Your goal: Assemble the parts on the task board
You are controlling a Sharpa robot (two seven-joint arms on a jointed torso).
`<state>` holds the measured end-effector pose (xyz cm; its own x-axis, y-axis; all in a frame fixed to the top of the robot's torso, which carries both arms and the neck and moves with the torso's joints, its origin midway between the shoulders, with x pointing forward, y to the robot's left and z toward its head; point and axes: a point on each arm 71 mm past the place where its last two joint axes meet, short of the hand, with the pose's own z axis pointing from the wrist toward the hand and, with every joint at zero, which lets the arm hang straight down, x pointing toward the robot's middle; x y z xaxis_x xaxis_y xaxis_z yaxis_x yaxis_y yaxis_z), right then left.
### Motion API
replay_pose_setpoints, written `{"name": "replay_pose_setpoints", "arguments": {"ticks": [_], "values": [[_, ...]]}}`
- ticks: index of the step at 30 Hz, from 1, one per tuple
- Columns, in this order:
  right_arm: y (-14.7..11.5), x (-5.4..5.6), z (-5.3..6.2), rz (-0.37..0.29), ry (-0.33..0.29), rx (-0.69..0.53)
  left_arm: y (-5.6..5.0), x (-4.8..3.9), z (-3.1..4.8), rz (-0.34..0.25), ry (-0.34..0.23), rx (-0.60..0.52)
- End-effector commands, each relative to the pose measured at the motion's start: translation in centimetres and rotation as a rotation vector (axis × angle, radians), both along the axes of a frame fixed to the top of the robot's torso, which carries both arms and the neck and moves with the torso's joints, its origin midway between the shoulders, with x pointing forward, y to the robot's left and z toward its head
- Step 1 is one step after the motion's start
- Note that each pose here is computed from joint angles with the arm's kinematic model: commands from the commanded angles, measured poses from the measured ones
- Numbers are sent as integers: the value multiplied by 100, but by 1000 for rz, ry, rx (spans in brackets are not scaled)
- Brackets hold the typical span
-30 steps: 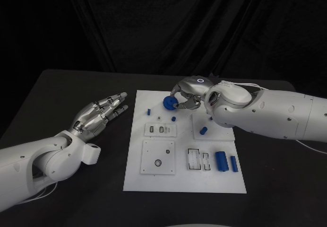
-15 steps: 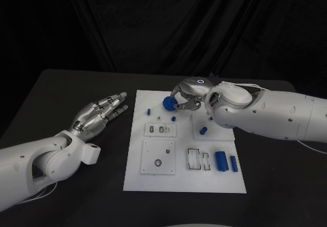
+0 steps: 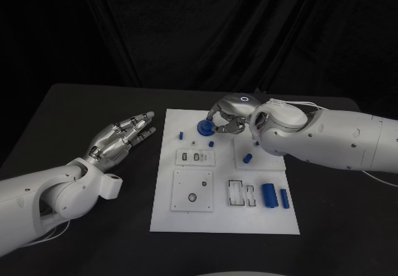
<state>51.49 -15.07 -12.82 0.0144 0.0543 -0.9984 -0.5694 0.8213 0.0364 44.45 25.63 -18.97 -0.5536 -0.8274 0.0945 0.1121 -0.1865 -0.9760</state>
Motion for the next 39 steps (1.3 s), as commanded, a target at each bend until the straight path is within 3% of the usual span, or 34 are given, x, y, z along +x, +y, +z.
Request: {"name": "replay_pose_setpoints", "arguments": {"ticks": [1, 13, 17, 24, 26, 32, 39], "values": [[6, -11, -7, 7, -7, 2, 4, -24, 98, -5, -118, -89], [-75, -21, 7, -5, -13, 20, 20, -27, 97, -3, -117, -88], [-214, -56, 72, -27, -23, 35, 31, -34, 100, 2, -118, -86], [-791, -242, 410, -126, -57, 130, 51, -57, 111, 14, -123, -84], [-941, -311, 454, -147, -65, 147, 37, -66, 118, 15, -129, -88], [-1338, -489, 512, -195, -89, 164, -7, -114, 154, 19, -156, -107], [-1696, -557, 484, -265, -97, 129, -8, -152, 185, 37, -181, -114]]}}
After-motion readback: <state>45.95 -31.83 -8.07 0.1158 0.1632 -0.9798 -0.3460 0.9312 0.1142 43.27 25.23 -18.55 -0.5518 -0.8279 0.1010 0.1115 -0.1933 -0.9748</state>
